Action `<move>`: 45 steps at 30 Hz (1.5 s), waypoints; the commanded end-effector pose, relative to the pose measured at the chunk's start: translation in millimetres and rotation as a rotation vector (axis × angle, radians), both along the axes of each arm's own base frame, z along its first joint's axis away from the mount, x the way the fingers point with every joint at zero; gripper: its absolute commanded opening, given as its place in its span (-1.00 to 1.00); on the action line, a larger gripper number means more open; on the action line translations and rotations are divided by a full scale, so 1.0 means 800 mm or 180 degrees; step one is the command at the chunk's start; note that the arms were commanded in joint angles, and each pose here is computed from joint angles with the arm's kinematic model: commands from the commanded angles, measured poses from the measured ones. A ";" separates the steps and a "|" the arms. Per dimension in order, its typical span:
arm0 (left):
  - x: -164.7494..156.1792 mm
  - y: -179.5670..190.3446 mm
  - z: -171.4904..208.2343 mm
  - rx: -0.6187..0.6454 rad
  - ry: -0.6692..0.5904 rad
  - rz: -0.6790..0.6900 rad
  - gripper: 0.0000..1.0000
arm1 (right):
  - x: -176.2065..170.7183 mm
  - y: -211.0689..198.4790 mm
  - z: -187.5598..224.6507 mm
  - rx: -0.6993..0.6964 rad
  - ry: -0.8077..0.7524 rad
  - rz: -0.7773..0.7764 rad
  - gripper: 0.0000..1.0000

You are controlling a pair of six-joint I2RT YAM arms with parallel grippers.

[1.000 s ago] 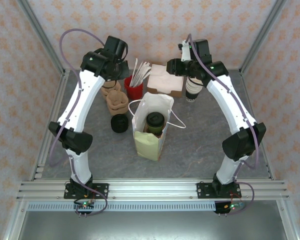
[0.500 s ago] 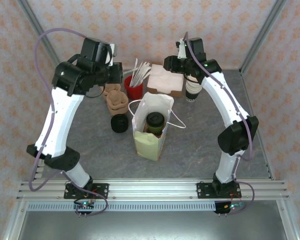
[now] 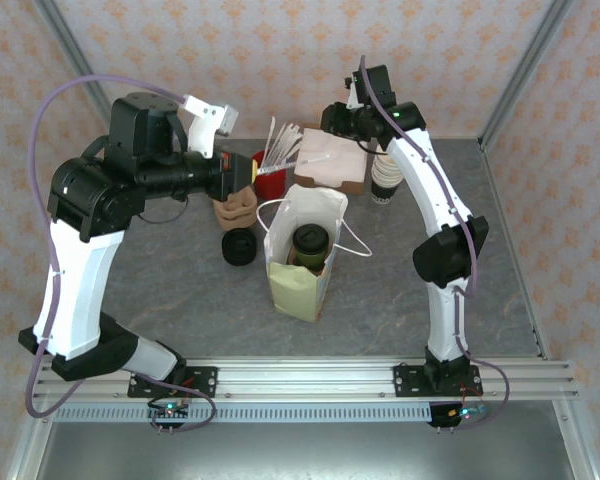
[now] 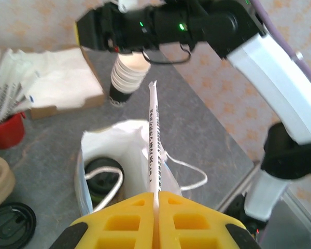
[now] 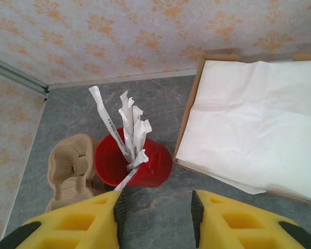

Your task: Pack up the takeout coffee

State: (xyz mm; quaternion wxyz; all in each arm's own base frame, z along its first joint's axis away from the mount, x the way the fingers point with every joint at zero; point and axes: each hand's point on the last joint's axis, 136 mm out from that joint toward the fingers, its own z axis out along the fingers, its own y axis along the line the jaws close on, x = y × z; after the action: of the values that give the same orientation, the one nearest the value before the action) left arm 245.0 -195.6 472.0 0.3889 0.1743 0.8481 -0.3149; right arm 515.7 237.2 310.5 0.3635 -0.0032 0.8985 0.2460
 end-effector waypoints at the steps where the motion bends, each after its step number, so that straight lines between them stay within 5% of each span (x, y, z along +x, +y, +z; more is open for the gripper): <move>1: -0.054 0.004 -0.034 0.0177 0.0352 -0.0375 -0.82 | -0.003 -0.002 0.004 -0.0012 0.0031 -0.0060 -0.22; 8: -0.092 0.033 -0.071 0.0631 0.0633 -0.0288 -0.84 | -0.016 0.002 -0.027 -0.0050 0.0304 0.0035 -0.22; 16: -0.081 0.039 -0.098 0.1102 0.0676 -0.0119 -0.85 | -0.012 -0.002 -0.049 -0.0136 0.0417 -0.0049 -0.23; 27: -0.063 0.036 -0.102 0.1403 0.0555 -0.0058 -0.81 | -0.001 0.005 -0.060 -0.0167 0.0347 -0.0004 -0.24; 39: -0.080 -0.006 -0.119 0.1555 0.0632 -0.0501 -0.78 | -0.002 0.002 -0.074 -0.0238 0.0439 -0.0020 -0.24; 41: -0.082 -0.009 -0.121 0.1545 0.0659 -0.0538 -0.68 | -0.003 0.001 -0.075 -0.0250 0.0445 -0.0013 -0.24; 45: -0.071 -0.009 -0.100 0.1420 0.0419 -0.0419 0.17 | 0.001 -0.005 -0.076 -0.0327 0.0408 -0.0112 -0.35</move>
State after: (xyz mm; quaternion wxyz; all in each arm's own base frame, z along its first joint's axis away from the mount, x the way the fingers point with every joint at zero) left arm 192.5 -213.1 378.1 0.2387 0.2897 0.9129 -0.1605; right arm 514.4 237.9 253.6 0.3009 0.0080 0.9286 0.2169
